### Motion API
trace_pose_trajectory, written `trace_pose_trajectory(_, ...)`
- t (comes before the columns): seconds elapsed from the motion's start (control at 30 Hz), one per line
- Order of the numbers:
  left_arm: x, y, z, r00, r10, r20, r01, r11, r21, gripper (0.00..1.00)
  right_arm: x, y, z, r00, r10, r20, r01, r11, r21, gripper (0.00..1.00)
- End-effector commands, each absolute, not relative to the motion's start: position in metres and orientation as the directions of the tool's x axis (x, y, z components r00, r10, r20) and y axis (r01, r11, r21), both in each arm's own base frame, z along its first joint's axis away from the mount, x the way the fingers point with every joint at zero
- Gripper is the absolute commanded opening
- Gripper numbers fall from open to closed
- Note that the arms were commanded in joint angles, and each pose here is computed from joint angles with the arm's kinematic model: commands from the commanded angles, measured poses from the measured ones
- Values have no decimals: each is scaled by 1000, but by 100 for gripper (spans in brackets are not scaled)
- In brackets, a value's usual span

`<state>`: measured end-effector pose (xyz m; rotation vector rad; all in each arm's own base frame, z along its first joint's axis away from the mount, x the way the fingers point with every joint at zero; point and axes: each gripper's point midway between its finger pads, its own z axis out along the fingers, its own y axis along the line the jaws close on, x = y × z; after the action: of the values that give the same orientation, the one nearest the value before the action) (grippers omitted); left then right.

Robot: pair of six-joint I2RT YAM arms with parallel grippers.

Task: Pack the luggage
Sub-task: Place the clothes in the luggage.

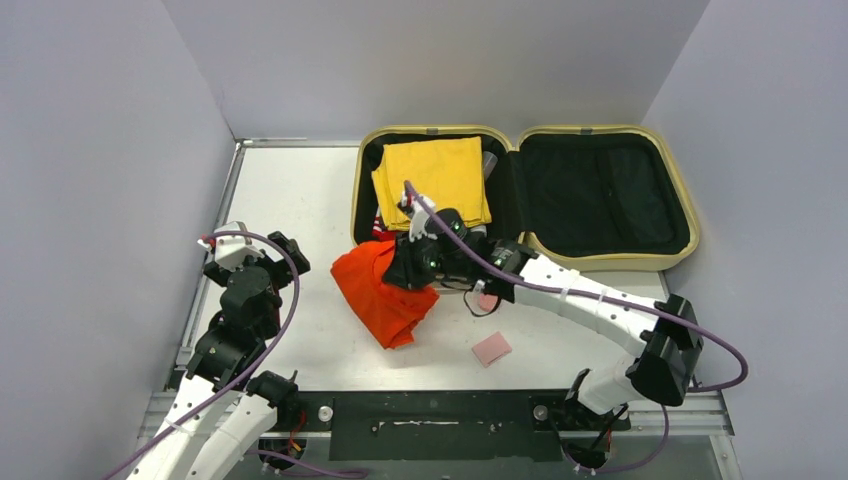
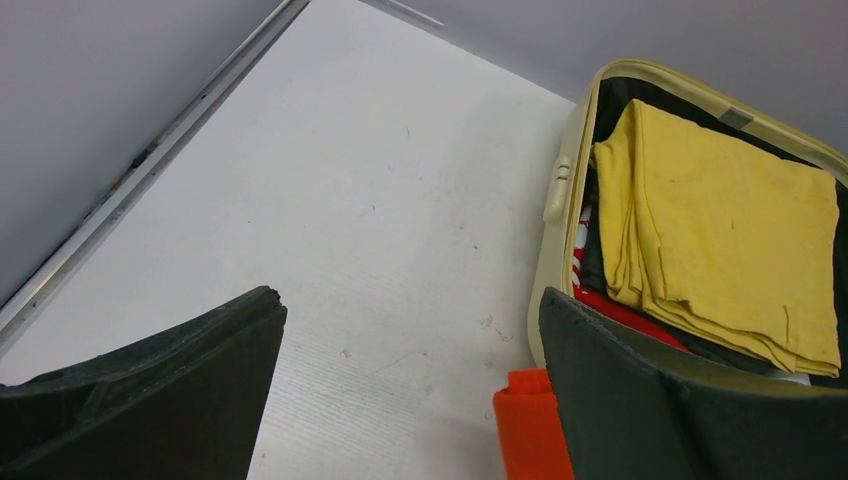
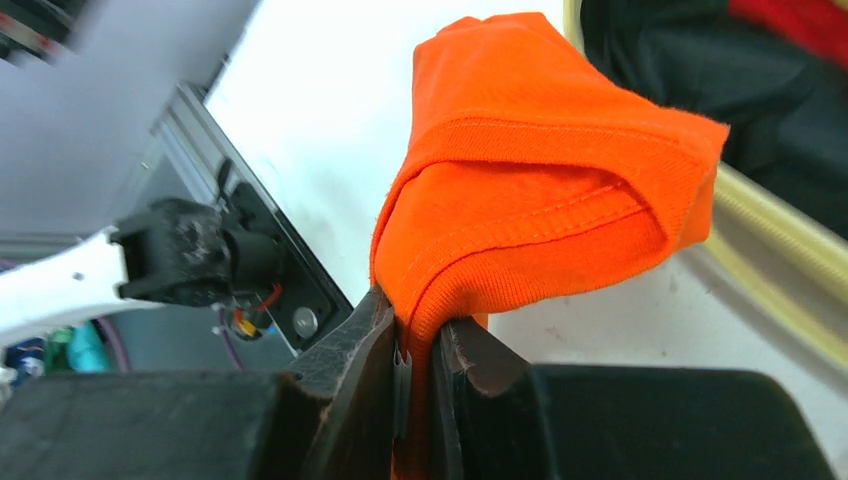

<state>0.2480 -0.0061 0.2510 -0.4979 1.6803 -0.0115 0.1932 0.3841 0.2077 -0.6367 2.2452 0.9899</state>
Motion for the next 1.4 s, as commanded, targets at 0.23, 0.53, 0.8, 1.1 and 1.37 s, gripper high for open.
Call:
trace_pose_trajectory(0.23, 248, -5, 263, -43, -351, -936, -313, 894, -321, 96, 315, 310, 366, -525, 218, -822, -556, 643, 526, 0)
trace_pose_trajectory(0.53, 252, -12, 259, -72, -343, -937, -291, 905, -309, 96, 418, 268, 371, -472, 364, -803, -418, 709, 568, 0)
trace_pose_trajectory(0.8, 254, -15, 256, -90, -335, -938, -285, 911, -299, 96, 452, 294, 392, -479, 402, -781, -472, 632, 615, 0)
trace_pose_trajectory(1.1, 255, -17, 255, -95, -333, -938, -278, 914, -296, 96, 511, 271, 281, -625, 375, -684, -255, 730, 634, 0)
trace_pose_trajectory(1.37, 259, -22, 249, -125, -324, -938, -266, 922, -283, 96, 526, 244, 175, -732, 356, -582, -97, 790, 605, 0)
